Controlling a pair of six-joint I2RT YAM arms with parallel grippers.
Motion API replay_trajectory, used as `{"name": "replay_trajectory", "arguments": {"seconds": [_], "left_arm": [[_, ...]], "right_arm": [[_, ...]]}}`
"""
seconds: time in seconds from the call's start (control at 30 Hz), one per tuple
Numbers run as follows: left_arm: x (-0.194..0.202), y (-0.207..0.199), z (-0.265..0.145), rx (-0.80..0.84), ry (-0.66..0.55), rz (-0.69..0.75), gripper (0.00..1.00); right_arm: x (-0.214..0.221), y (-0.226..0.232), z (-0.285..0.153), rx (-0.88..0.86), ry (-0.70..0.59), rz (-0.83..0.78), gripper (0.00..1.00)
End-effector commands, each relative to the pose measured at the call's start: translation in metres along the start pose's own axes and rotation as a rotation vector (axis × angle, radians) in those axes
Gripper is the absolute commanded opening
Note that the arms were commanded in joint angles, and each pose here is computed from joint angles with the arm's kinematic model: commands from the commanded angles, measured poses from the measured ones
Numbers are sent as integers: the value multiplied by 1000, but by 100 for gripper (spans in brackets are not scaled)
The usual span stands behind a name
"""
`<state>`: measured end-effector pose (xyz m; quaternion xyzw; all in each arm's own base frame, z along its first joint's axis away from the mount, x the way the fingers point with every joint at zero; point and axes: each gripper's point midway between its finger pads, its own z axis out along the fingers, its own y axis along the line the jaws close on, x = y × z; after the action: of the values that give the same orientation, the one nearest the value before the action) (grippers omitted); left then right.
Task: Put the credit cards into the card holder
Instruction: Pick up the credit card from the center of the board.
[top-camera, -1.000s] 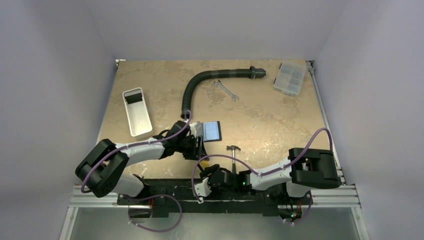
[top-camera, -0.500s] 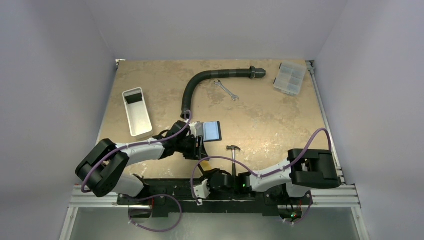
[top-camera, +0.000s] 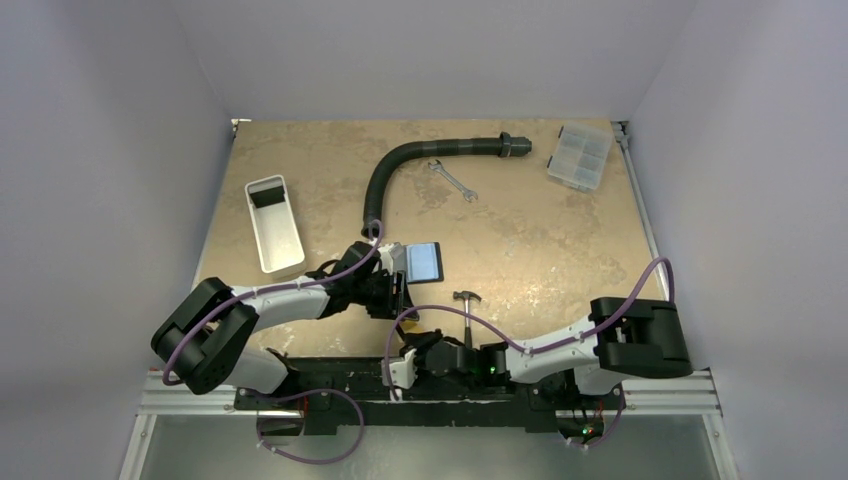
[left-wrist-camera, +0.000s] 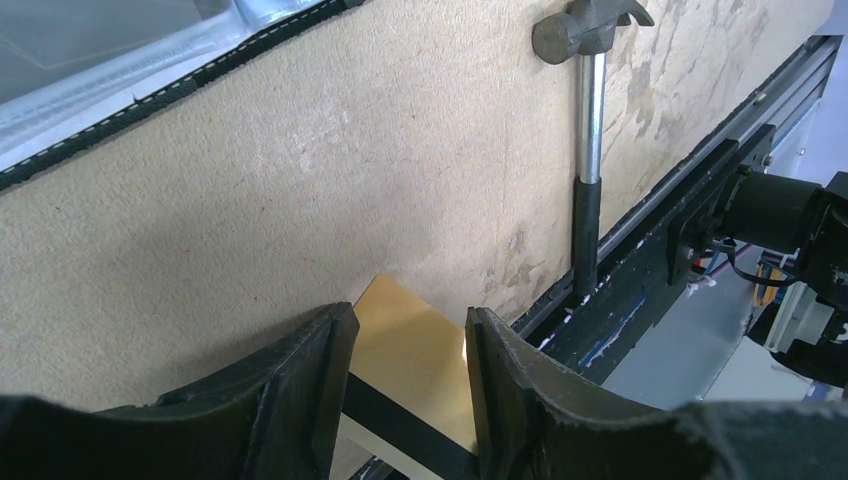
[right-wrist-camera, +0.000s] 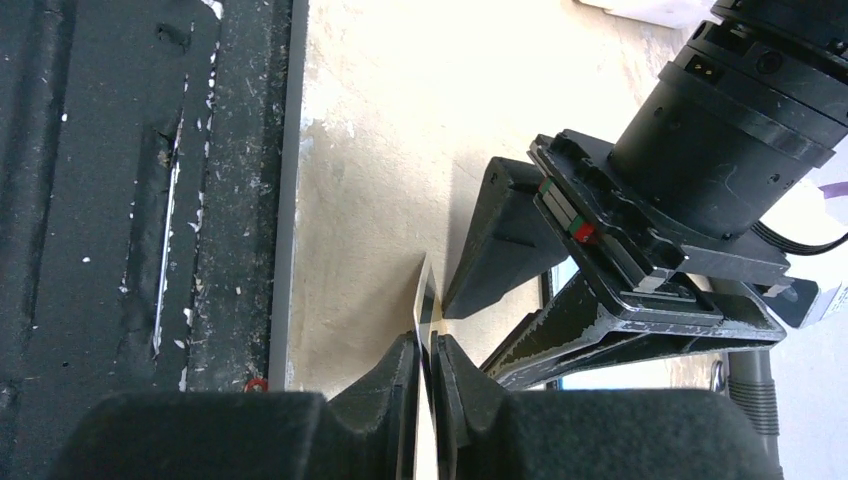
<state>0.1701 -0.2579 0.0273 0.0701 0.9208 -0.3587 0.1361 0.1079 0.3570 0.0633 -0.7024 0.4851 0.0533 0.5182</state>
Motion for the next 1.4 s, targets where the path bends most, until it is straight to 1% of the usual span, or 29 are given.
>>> {"name": "replay_trajectory", "arguments": {"seconds": [0.0, 0.1, 0.2, 0.3, 0.37, 0.43, 0.5, 0.57, 0.63, 0.67, 0.7, 0.73, 0.8, 0.83, 0.9, 0.97, 1.07, 1.1, 1.13, 1.17, 1.2, 1.23, 1.3, 1.37], "left_arm": [[14, 14, -2, -68, 54, -18, 49], [8, 11, -5, -83, 51, -3, 50], [-13, 5, -16, -104, 15, 33, 54], [-55, 3, -42, -130, -68, 41, 59], [-91, 11, -71, -172, -148, 27, 61], [-126, 23, -106, -248, -243, 22, 62], [-155, 28, -141, -311, -348, 30, 63], [-171, 35, -166, -365, -420, 32, 63], [-177, 36, -180, -394, -457, 37, 63], [-176, 34, -181, -383, -462, 36, 63], [-173, 30, -178, -353, -460, 34, 63], [-172, 24, -174, -307, -466, 34, 63], [-163, 6, -160, -161, -449, 50, 63], [-155, -8, -152, -55, -417, 63, 62], [-144, -25, -142, 87, -382, 59, 62], [-133, -30, -133, 159, -378, 22, 62], [-125, -54, -126, 280, -419, -7, 62], [-128, -62, -126, 308, -455, -6, 62], [-125, -72, -121, 326, -464, -10, 62], [-124, -78, -117, 332, -481, -21, 62], [-125, -84, -115, 344, -506, -30, 62], [-124, -91, -113, 363, -531, -48, 62], [-126, -101, -116, 430, -628, -81, 62], [-126, -103, -122, 501, -724, -135, 64]], "right_arm": [[-14, -17, -1, 74, -30, 20, 13], [-15, -14, 1, 58, -34, 27, 1], [-17, -12, 2, 47, -32, 51, 0], [-23, -14, -1, 47, -52, 107, 0], [-28, -17, -4, 57, -75, 165, 0], [-34, -25, -9, 86, -102, 242, 0], [-33, -35, -13, 143, -118, 340, 0], [-26, -53, -18, 223, -127, 501, 0], [-17, -72, -22, 274, -149, 693, 0], [-9, -86, -25, 313, -162, 827, 0], [-4, -101, -29, 334, -184, 985, 0], [-1, -113, -31, 309, -217, 1115, 0], [7, -140, -39, 270, -275, 1384, 0], [8, -153, -42, 221, -296, 1530, 0], [18, -168, -48, 118, -298, 1713, 0], [23, -187, -61, 71, -374, 1857, 0], [26, -196, -69, 56, -477, 2028, 0], [25, -197, -67, 36, -484, 2059, 0], [22, -197, -64, 3, -493, 2083, 0], [18, -199, -64, -35, -530, 2108, 0], [17, -199, -65, -55, -579, 2131, 0], [18, -207, -70, -28, -670, 2151, 0], [27, -215, -83, 33, -835, 2223, 0], [31, -222, -94, 55, -958, 2268, 0]]}}
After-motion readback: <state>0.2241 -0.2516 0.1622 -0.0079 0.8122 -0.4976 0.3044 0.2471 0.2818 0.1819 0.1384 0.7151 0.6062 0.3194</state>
